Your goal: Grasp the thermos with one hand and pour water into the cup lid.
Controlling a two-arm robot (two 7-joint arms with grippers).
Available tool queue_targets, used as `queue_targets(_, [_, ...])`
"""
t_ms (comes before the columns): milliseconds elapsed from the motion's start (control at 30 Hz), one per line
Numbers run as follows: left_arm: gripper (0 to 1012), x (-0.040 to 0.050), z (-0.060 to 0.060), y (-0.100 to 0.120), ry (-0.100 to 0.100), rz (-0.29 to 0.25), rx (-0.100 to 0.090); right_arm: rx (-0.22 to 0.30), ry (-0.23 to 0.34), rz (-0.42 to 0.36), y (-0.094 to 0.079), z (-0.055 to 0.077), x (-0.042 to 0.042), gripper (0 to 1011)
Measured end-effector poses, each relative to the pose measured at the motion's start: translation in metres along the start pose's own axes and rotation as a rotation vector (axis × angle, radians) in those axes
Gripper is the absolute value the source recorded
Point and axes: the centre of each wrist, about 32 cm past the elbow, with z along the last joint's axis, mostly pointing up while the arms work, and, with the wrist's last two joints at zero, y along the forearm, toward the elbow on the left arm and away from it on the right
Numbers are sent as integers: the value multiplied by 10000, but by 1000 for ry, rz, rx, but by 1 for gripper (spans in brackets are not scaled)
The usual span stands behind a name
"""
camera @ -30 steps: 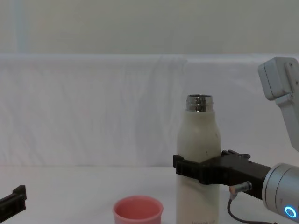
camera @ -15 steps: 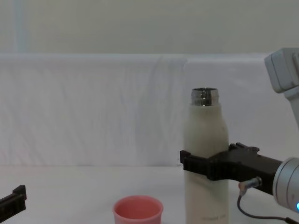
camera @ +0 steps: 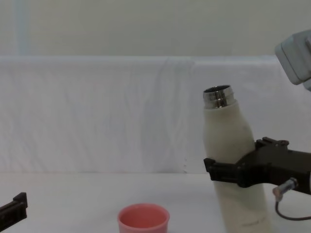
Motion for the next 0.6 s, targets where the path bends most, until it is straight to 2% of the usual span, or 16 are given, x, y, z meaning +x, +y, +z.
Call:
queue_targets(367, [1001,0,0,0,0,0,0,-66,-144,19,-130,132,62,959])
queue_targets(600, [1001,0,0,0,0,0,0,-104,-234,42,-97,192,62,960])
